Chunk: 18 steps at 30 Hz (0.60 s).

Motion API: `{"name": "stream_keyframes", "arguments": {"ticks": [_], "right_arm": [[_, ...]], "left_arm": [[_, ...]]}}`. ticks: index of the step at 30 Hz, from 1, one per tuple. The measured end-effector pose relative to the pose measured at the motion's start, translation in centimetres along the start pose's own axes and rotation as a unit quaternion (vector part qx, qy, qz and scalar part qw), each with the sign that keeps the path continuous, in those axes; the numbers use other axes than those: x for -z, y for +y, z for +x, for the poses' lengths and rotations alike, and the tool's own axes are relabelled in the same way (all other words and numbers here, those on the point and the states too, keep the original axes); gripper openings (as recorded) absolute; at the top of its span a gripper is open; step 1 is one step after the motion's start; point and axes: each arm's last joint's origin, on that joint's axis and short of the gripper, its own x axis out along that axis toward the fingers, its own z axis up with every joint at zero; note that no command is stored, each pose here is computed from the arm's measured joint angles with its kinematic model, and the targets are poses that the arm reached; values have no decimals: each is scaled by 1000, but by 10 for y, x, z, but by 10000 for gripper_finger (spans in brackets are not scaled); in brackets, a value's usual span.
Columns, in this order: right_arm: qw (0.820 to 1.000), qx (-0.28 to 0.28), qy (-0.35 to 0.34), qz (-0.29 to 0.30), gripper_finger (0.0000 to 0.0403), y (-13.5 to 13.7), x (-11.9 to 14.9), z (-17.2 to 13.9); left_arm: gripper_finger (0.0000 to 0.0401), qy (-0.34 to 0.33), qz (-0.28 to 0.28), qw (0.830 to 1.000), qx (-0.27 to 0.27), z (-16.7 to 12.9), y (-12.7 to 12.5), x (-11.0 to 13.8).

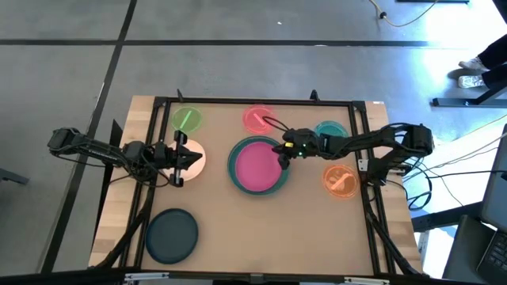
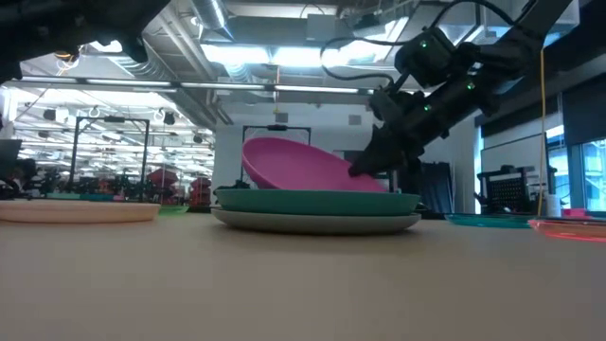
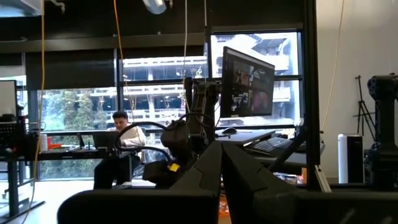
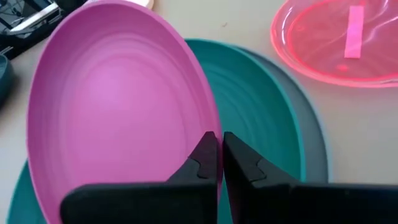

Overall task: Stack plastic plates
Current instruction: Stack the pink plate on top of the green plate

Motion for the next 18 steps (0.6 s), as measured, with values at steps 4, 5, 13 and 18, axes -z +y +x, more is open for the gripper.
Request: {"name": "stream_keyframes", "arguments": {"ticks": [4,5,13,18], "right_arm": [[1000,0,-3,0,3,0,-1,0],[1000,0,-3,0,3,0,-1,0],[1000,11,24,0,3,-5,12,13],[1000,13,8,-1,3,-5,12,17]], "left_arm": [[5,0,0,1000,-2,0,0,0],[5,0,0,1000,-4,0,0,0],[5,20,13,1000,-11,0,0,4],[5,26,14,999,-24,1,1,5]]}}
